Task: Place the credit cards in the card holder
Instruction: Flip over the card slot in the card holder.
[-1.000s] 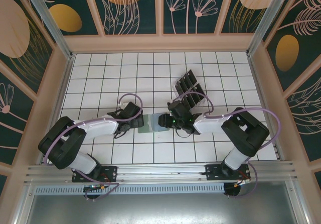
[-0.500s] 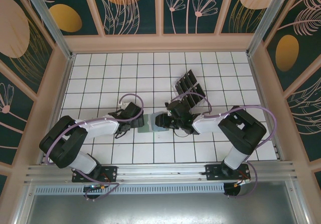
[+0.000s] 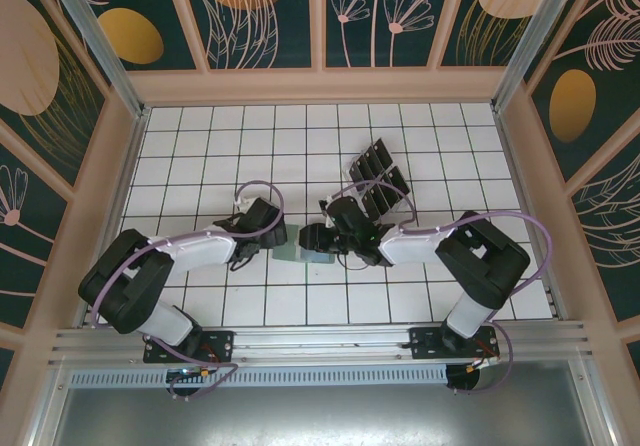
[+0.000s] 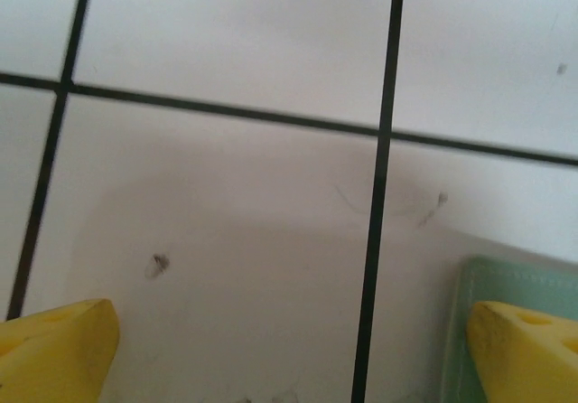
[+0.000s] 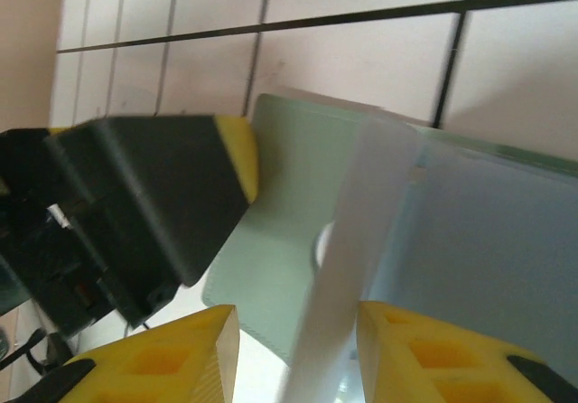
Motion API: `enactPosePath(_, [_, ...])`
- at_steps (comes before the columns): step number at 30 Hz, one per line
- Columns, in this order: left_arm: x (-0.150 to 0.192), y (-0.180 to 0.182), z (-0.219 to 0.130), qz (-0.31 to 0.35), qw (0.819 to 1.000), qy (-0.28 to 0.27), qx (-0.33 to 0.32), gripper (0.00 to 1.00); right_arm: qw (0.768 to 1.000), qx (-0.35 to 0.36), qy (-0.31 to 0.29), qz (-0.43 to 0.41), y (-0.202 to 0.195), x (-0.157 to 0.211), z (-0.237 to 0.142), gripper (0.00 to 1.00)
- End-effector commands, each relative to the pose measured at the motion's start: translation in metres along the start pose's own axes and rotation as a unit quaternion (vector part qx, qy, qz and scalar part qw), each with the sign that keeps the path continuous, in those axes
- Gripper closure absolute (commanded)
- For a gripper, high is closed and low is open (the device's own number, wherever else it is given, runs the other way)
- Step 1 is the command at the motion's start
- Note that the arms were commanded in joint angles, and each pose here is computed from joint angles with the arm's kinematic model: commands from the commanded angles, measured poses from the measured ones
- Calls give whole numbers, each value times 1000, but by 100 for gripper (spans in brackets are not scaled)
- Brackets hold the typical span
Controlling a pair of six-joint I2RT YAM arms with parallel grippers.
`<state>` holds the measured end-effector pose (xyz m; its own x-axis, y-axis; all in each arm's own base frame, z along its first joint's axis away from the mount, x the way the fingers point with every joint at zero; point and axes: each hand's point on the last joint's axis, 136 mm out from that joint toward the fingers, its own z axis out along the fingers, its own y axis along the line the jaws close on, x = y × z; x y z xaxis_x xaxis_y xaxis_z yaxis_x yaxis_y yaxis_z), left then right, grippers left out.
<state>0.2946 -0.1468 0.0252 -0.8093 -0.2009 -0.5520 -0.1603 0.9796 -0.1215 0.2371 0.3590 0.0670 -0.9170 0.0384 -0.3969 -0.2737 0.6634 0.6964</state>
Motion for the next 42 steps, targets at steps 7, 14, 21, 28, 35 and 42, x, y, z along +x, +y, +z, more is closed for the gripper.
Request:
enactPosePath(7, [-51, 13, -30, -86, 994, -63, 22, 2, 1000, -2, 8, -13, 20, -2, 23, 61])
enactPosePath(14, [-57, 18, -41, -93, 993, -74, 28, 1, 999, 5, 31, -19, 19, 6, 52, 61])
enactPosePath(21, [-53, 4, -42, -68, 994, -55, 63, 1, 999, -17, 8, -38, 41, -7, 32, 61])
enactPosePath(28, [-50, -26, -44, -28, 991, -34, 128, 1, 998, -13, -36, -54, 55, -24, -10, 61])
enactPosePath(35, [-39, -38, -40, 17, 994, -27, 107, 1, 997, 44, -62, -17, 9, -26, -39, 61])
enactPosePath(42, [-16, -25, -27, 45, 998, -18, 44, 1, 995, 80, -52, -11, -21, -14, -41, 61])
